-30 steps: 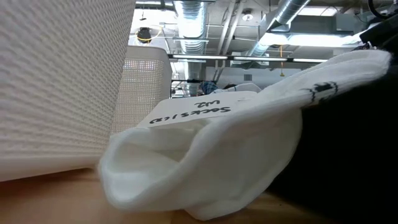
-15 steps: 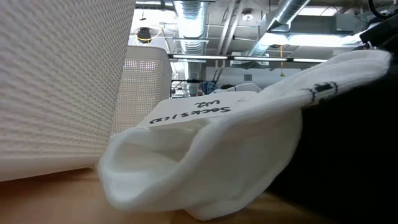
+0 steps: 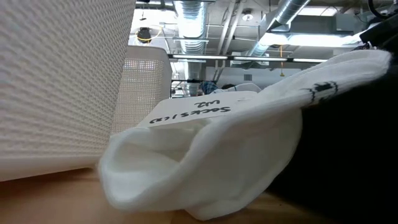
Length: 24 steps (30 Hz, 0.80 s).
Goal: Sort clothes
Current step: Put the top white sock into the bottom white laundry organizer
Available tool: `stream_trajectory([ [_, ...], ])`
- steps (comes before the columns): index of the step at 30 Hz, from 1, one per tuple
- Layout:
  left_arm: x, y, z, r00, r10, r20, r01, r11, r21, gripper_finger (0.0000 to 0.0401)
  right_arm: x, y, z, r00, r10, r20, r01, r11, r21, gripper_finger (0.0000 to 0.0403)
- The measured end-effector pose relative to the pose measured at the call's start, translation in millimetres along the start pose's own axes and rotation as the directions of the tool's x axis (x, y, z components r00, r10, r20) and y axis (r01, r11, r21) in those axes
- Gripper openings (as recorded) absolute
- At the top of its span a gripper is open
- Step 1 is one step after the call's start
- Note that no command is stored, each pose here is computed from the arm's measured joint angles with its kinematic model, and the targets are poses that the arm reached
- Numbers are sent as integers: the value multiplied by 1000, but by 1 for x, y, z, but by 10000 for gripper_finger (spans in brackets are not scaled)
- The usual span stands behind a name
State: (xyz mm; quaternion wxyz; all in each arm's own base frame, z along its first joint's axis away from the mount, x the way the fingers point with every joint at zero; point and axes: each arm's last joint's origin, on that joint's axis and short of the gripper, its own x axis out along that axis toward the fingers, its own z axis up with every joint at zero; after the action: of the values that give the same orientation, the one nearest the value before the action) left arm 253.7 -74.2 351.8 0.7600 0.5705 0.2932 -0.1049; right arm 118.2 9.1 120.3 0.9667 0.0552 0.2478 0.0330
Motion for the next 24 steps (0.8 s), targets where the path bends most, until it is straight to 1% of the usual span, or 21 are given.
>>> stream_trajectory([
  [2,7,-1,-4,999,-50,4,50,999,1,169,0,0,0,1000,0,1,0,1000,0,82],
  [7,18,-3,-12,992,-125,-13,125,992,1,159,0,0,0,1000,0,1,0,1000,0,82],
  [11,35,-10,-16,975,-218,-52,218,976,5,160,0,0,0,1000,1,3,-1,1000,0,82],
  [14,49,-17,-16,955,-290,-68,292,956,15,171,0,0,0,1000,1,3,-1,1000,0,82],
  [19,73,-30,-16,916,-382,-120,389,920,40,199,0,0,1,1000,1,5,-1,1000,0,82],
  [23,83,-37,-19,880,-458,-124,468,881,64,213,0,0,0,1000,1,5,-1,1000,0,82],
  [24,86,-37,-19,878,-463,-120,472,879,62,214,0,0,1,1000,1,6,-1,1000,0,82],
])
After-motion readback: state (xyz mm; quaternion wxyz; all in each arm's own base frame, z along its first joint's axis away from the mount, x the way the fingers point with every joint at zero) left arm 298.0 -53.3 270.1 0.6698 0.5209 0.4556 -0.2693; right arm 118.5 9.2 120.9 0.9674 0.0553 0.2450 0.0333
